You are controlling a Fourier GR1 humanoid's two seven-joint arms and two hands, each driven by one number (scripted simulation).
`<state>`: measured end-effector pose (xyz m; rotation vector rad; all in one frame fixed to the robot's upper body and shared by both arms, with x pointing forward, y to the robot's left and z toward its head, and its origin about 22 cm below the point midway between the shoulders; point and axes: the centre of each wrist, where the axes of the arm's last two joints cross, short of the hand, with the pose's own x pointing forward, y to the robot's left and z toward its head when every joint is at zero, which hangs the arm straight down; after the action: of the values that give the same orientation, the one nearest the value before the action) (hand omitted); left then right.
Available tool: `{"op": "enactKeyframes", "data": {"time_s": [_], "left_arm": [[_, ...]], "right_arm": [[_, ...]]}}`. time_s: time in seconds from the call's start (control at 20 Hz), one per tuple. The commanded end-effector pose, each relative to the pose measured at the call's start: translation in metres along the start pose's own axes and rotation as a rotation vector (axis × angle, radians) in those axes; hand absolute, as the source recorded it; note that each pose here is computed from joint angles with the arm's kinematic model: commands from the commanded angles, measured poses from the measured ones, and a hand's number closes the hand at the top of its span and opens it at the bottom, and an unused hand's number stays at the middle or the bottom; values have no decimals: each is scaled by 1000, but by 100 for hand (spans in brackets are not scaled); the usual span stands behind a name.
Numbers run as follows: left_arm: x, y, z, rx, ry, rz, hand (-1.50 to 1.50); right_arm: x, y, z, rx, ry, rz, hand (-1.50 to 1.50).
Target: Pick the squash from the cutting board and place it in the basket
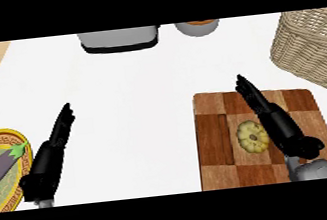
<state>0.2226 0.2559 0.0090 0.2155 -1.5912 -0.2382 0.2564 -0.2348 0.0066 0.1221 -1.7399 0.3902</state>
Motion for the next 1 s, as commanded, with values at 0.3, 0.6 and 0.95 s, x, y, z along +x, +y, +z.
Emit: {"op": "enactKeyframes", "data": {"time_s": [0.3,0.6,0.95], "left_arm": [[5,16,-25,-12,115,52,0],[15,48,-50,67,208,114,0],[-3,56,-67,72,256,118,0]], "right_arm": [[126,13,-90,817,-386,370,150],[87,77,-38,1151,-598,387,-150],[121,130,6,1037,-523,632,-150]]}}
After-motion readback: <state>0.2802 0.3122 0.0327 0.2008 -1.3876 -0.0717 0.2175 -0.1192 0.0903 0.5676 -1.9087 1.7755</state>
